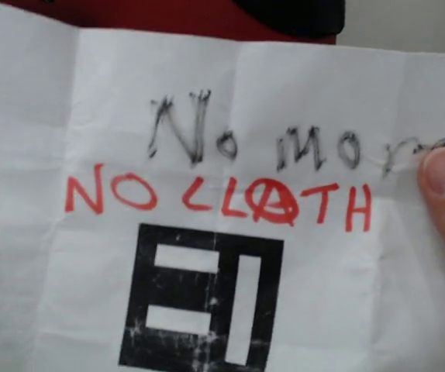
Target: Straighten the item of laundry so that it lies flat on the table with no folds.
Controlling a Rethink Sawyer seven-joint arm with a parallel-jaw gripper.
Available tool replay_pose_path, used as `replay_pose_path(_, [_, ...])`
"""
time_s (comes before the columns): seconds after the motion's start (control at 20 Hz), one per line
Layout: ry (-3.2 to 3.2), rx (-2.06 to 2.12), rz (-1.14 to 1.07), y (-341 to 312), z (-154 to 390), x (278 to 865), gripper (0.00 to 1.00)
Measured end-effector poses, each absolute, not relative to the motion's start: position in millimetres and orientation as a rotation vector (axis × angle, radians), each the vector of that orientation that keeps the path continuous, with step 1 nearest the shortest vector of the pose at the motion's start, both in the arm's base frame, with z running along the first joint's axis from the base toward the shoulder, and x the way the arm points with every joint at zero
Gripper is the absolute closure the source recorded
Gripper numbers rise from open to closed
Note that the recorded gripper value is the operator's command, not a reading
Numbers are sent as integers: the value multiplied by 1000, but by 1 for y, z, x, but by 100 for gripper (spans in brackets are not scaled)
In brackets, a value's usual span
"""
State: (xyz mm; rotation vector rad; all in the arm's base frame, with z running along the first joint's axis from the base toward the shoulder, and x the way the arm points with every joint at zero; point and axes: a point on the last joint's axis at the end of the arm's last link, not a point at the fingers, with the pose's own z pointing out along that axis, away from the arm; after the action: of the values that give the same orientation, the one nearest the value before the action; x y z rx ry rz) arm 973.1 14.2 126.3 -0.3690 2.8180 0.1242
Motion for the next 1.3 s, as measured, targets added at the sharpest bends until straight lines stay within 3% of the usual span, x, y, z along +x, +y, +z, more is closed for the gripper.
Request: replay_pose_path(1.3, [2829,-372,116,-2,132,967,0])
